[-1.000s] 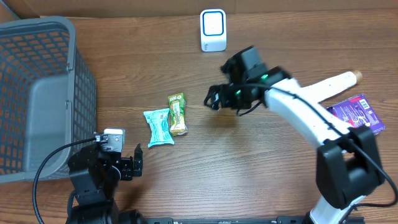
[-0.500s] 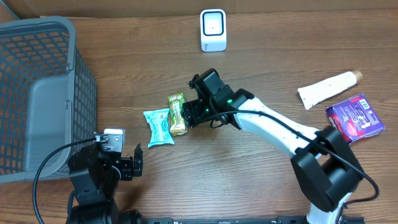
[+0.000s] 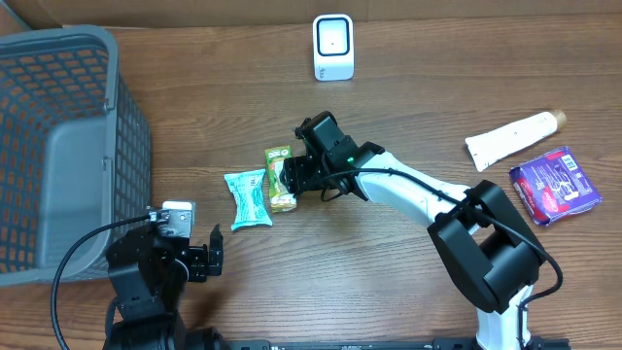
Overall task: Scan the item barcode
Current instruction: 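Grasp the tea pouch with the right gripper and lift it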
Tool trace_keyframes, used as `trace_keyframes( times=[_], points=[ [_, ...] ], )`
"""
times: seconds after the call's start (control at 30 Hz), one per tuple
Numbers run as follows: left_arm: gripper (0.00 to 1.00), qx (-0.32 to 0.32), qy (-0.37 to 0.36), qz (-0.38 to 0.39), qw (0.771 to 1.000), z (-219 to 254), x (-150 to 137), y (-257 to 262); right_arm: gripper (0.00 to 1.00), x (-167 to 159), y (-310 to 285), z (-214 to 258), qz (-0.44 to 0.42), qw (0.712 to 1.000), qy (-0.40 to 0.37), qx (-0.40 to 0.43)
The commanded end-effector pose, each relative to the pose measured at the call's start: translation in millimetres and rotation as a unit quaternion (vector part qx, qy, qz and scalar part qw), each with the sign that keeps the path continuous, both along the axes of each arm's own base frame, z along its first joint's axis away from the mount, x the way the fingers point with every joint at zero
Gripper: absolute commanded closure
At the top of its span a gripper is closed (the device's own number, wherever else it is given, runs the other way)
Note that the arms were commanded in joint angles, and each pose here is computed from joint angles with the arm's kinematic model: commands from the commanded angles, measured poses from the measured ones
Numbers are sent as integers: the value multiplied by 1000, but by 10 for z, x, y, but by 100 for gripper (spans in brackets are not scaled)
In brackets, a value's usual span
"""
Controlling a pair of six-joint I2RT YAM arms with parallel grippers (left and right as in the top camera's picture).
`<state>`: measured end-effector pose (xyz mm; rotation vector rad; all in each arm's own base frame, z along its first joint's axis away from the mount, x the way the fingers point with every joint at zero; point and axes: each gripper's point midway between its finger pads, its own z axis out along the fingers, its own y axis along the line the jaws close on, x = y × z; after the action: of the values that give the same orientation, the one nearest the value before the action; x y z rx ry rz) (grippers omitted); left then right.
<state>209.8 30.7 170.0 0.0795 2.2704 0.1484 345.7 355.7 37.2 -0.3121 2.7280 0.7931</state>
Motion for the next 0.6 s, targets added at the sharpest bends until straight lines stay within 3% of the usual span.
trace_keyframes(
  times=[0.0, 0.43, 0.57],
  points=[
    [1, 9, -2, -2, 1000, 13, 3, 19, 39, -54, 50, -33, -5, 999, 27, 16],
    [0, 9, -2, -2, 1000, 13, 3, 19, 53, -194, 29, -207, -5, 997, 74, 10],
    [0, 9, -2, -2, 1000, 13, 3, 19, 62, -216, 8, -223, -5, 997, 79, 5]
  ],
)
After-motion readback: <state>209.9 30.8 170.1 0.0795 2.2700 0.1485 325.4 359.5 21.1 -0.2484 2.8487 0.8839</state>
